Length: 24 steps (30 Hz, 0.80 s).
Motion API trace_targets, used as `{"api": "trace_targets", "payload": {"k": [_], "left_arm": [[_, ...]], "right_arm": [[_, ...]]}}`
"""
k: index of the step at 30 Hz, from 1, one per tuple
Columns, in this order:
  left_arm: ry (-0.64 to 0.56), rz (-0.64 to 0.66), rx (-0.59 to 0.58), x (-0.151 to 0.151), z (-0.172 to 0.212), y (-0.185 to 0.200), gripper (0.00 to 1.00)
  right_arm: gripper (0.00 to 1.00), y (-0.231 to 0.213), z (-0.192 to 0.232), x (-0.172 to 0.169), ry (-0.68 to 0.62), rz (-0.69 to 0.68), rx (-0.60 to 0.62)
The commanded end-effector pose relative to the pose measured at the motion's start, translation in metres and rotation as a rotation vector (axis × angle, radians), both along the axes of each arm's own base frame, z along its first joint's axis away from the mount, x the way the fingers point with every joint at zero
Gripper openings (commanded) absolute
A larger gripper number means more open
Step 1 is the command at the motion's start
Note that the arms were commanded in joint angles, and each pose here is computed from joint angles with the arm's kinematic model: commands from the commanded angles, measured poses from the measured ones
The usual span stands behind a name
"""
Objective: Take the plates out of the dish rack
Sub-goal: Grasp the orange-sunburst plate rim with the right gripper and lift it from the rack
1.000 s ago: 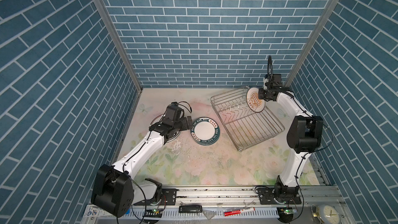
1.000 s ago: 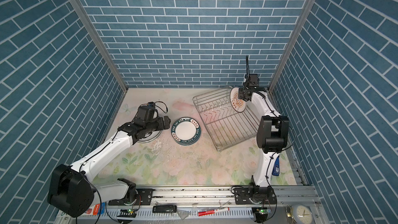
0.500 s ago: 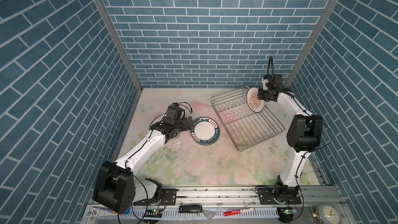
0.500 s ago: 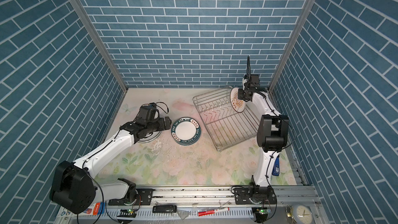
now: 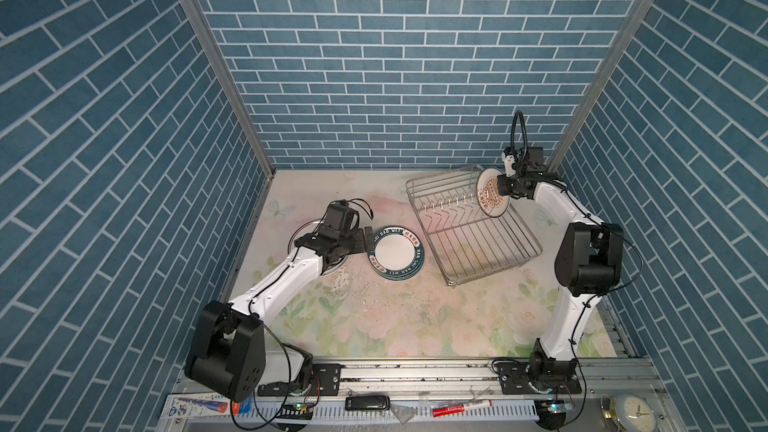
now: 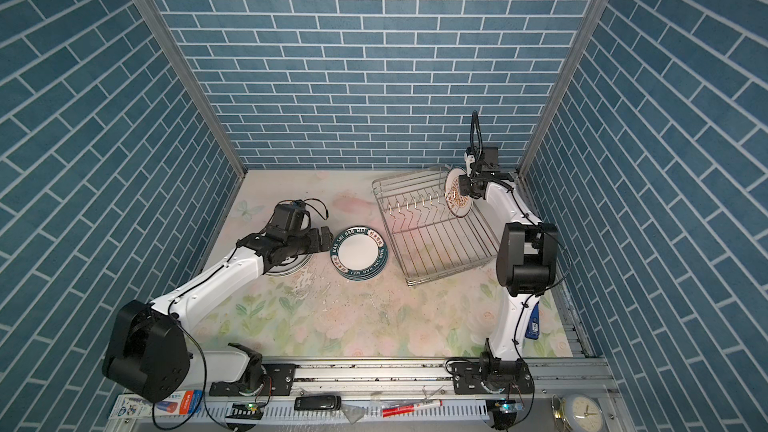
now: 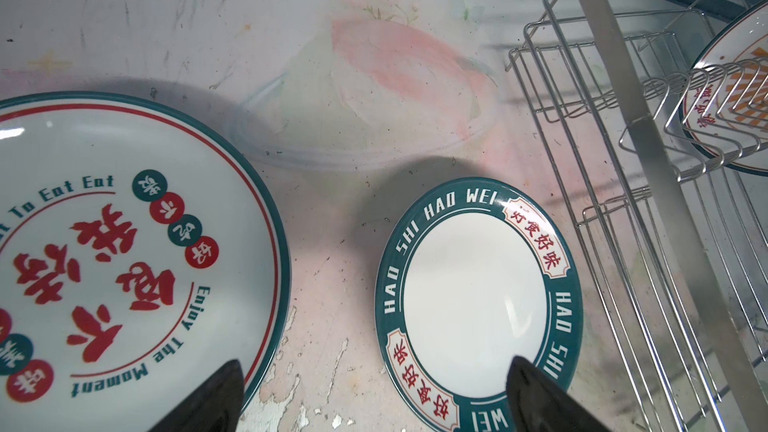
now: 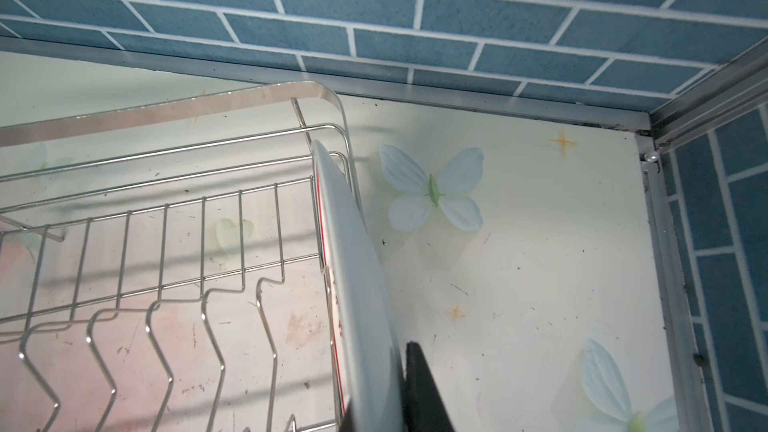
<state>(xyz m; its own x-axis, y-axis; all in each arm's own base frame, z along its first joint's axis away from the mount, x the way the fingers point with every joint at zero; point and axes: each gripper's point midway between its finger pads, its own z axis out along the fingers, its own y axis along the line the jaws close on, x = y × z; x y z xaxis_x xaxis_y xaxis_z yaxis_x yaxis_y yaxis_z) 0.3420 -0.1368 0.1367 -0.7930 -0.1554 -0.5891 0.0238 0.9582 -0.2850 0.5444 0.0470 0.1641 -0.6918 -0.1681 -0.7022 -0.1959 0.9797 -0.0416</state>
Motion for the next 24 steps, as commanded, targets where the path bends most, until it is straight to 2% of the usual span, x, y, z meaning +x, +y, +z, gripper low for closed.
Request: {"api": "trace_targets", "payload": {"k": [1,2,4,9,16,24], "left_arm": [[-0.012,0.000,-0.006,0.002,0.008,0.000,0.99],[-0.013,0.000,-0.007,0.002,0.009,0.000,0.99],[-0.011,-0.001,-0.009,0.002,0.008,-0.001,0.99],[-0.008,-0.003,-0.010,0.002,0.007,-0.001,0.99],[-0.006,0.006,-0.002,0.002,0.006,0.001,0.99],[-0.014,0.029,-0.007,0.001,0.008,0.004,0.99]], "right_arm": [[0.09,-0.012,0.000,-0.018,0.036,-0.064,-0.015],[0.08,-0.015,0.002,-0.019,0.029,-0.067,-0.032],[0.01,-0.019,0.007,-0.021,0.007,-0.075,-0.066],[0.00,-0.030,0.025,-0.025,-0.048,-0.096,-0.141],[0.00,-0.036,0.047,-0.027,-0.095,-0.122,-0.158],[0.00,-0.042,0.099,-0.039,-0.208,-0.153,-0.167]]}}
